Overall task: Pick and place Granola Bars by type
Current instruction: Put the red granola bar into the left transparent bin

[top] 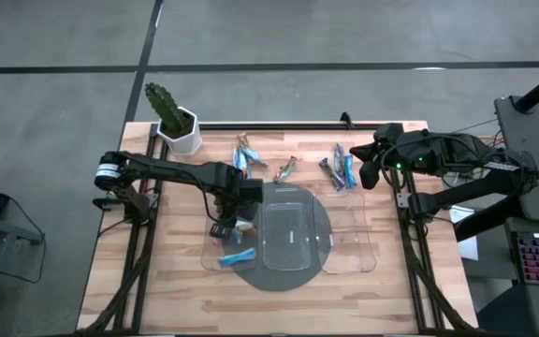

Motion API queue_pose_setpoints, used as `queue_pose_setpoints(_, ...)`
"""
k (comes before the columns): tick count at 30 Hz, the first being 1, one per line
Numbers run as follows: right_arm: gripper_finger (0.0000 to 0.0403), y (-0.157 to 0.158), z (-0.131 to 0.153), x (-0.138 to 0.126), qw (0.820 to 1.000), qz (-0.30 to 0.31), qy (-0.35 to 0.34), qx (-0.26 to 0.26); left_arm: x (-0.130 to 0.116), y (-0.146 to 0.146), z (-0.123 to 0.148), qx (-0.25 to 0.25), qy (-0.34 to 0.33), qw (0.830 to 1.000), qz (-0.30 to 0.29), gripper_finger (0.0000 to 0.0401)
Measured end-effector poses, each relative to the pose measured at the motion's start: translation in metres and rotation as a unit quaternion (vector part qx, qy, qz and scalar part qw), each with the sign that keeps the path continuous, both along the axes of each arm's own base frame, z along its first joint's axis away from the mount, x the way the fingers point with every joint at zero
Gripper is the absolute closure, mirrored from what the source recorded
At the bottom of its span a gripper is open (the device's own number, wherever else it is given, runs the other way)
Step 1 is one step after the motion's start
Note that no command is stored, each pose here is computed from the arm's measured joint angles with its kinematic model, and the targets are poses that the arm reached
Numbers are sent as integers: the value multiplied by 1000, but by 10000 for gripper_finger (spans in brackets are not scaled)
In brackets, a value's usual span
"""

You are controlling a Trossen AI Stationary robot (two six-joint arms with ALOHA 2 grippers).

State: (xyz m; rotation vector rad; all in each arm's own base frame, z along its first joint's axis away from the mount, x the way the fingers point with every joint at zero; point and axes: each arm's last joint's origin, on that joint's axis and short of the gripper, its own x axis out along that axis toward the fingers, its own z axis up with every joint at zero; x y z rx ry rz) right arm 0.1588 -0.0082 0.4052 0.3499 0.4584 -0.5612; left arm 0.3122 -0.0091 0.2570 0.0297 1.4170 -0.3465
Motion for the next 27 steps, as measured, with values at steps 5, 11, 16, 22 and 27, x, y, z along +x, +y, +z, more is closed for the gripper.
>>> queue_pose_setpoints(5, 394, 0, 0, 0, 1000, 0, 0, 0, -1, 0, 0, 0, 5, 1000, 0, 273)
queue_pose_setpoints(11, 394, 0, 0, 0, 1000, 0, 0, 0, -3, 0, 0, 6, 15, 1000, 6, 273)
queue_pose_setpoints(16, 394, 0, 0, 0, 1000, 0, 0, 0, -3, 1, 5, 18, 18, 1000, 9, 295)
queue_pose_setpoints(22, 394, 0, 0, 0, 1000, 0, 0, 0, 2, 1, 22, 18, -8, 1000, 8, 377)
queue_pose_setpoints(27, 394, 0, 0, 0, 1000, 0, 0, 0, 7, 2, 40, 18, -38, 999, 8, 399)
